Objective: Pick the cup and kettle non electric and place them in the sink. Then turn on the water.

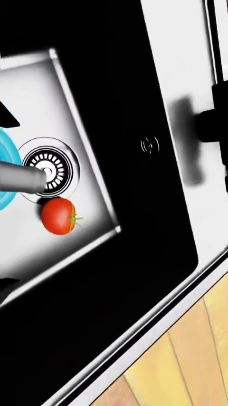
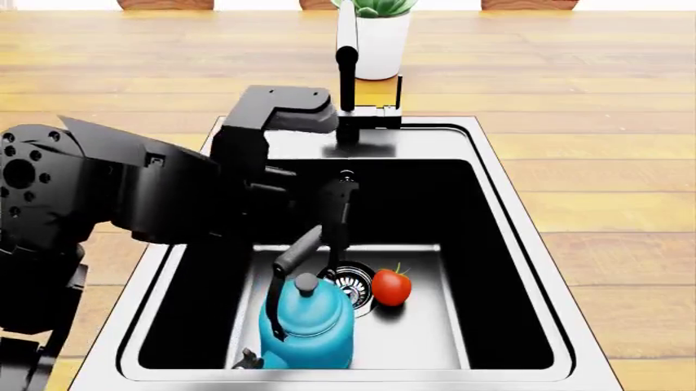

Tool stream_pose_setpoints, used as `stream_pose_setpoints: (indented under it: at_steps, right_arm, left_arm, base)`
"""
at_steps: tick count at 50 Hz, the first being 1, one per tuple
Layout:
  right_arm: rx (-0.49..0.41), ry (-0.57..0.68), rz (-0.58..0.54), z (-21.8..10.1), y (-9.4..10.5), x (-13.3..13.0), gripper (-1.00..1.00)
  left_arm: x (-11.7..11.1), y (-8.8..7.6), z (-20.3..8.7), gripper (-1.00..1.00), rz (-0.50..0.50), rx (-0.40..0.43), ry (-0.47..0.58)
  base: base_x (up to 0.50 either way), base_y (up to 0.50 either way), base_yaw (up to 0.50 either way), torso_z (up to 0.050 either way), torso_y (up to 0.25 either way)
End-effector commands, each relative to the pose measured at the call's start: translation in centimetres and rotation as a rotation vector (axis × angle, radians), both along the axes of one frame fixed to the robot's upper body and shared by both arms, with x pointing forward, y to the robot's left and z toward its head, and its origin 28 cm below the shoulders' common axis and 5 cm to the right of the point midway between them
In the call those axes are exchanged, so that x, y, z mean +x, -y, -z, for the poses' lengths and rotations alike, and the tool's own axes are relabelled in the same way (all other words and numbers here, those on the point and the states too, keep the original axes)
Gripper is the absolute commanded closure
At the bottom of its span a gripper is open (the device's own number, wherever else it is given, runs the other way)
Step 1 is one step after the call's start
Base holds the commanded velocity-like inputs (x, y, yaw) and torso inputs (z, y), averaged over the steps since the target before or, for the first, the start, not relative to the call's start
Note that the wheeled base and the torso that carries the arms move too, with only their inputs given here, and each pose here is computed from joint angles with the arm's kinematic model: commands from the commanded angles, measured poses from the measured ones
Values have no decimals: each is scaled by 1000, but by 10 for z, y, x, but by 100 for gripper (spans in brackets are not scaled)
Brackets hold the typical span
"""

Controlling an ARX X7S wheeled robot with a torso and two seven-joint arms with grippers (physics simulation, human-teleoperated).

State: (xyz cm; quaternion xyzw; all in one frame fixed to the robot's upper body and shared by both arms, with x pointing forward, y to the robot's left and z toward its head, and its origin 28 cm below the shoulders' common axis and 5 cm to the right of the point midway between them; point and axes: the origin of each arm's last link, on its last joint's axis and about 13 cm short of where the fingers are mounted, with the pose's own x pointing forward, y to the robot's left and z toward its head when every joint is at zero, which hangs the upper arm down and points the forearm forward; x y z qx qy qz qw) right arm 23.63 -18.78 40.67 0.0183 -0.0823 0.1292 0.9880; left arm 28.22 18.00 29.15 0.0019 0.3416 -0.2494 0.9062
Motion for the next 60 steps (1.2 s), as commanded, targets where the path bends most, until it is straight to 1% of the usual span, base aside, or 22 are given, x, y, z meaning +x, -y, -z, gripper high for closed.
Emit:
stream_pose_setpoints:
  at_steps: [1,7,14,18,22,30,41,49,53,60]
  right_arm:
    - [-8,-14,-26,4,-5,2,100]
    - [-3,-69,-72,6,-10,5,100]
    - [-16,-111,-110,9,-17,13,100]
    - [-18,-166,-152,10,-22,16,100]
    - [-38,-191,-163,12,-26,19,100]
    - [-81,-220,-160,17,-29,21,100]
    - [-131,-267,-143,28,-32,29,100]
    - [-208,-349,-160,45,-40,39,100]
    - [-240,-385,-186,51,-46,43,100]
    - [-292,-444,-201,67,-52,50,100]
  left_arm:
    - [-16,-6,-44,-100,-19,41,109]
    - [-24,-10,-72,-100,-42,42,164]
    - [-28,-19,-104,-100,-78,11,226]
    - [-32,-26,-122,-100,-105,-3,272]
    - [-36,-33,-134,-100,-136,-7,306]
    - [-47,-49,-144,-100,-208,-4,351]
    - [-62,-64,-144,-100,-291,14,356]
    - [-71,-75,-155,-100,-361,22,396]
    - [-73,-79,-157,-100,-390,13,409]
    - [-75,-87,-169,-100,-438,0,457]
  base:
    - [0,0,0,0,0]
    - [0,0,0,0,0]
    - [0,0,0,0,0]
    - [0,0,0,0,0]
    - [0,0,0,0,0]
    - [0,0,0,0,0]
    - [0,0,0,0,0]
    - [0,0,0,0,0]
    - [0,0,0,0,0]
    - [0,0,0,0,0]
